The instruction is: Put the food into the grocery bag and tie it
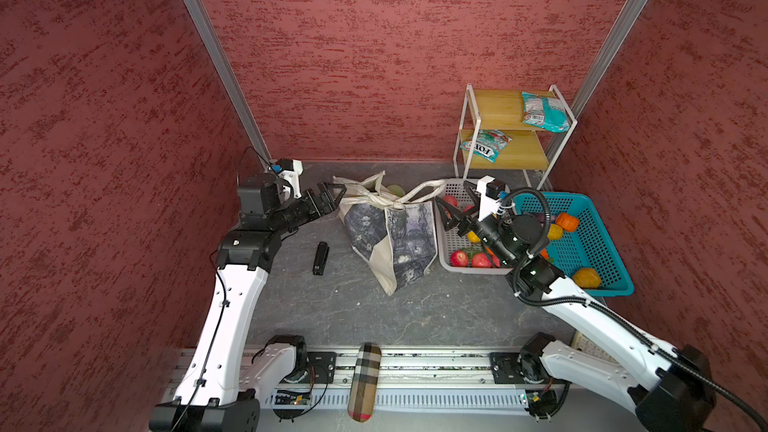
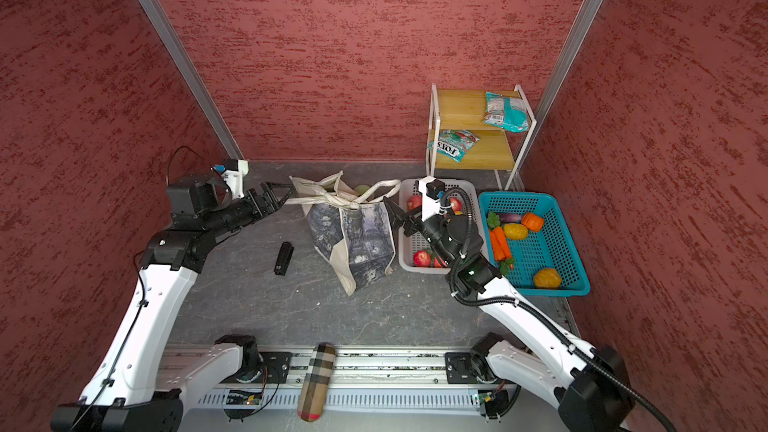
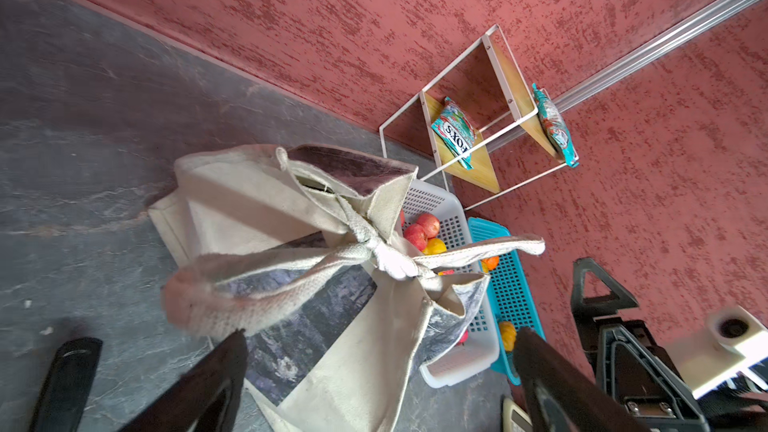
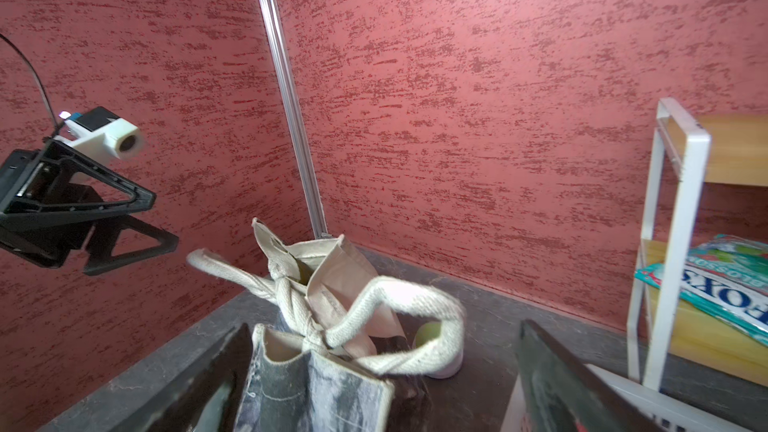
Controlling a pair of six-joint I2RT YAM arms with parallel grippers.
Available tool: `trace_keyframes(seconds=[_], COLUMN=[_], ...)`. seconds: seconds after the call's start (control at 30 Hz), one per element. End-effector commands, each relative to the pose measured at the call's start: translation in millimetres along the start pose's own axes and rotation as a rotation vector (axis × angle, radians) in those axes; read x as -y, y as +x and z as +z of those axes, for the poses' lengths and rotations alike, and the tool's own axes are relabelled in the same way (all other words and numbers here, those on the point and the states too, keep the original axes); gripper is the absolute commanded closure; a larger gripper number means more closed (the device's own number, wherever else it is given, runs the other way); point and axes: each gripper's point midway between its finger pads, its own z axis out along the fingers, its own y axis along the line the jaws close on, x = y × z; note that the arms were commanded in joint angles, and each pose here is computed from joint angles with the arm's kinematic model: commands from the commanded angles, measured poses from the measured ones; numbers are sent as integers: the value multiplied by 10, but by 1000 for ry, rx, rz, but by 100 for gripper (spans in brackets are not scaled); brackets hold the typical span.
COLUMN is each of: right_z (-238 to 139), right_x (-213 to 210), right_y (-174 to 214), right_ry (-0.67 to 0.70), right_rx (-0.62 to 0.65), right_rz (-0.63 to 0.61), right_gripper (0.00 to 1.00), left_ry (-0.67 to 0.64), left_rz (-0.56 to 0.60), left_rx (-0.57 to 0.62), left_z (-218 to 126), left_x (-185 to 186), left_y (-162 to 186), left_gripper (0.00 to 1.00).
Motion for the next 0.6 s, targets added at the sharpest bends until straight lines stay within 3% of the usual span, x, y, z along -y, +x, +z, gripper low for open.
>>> trace_keyframes(seconds=[0.0, 0.33, 0.47, 0.57], right_z=[-155, -631, -896, -1105], right_x=[134, 946, 1321, 1492], right_y=[6, 299, 446, 509], right_ry=[83, 508, 676, 757], right_rx=[-8, -56, -54, -1], right_rz=[-46, -88, -104, -151], right_gripper=[1, 1, 1, 1], left_ry=[-131, -470, -555, -608], left_rz=[33, 88, 115, 69], left_rx=[59, 383, 482, 513], left_z=[-150, -673, -671, -639], left_x=[-216, -783, -1076, -1317], left_y=[0, -218, -213, -187], left_gripper=[1, 0, 0, 0])
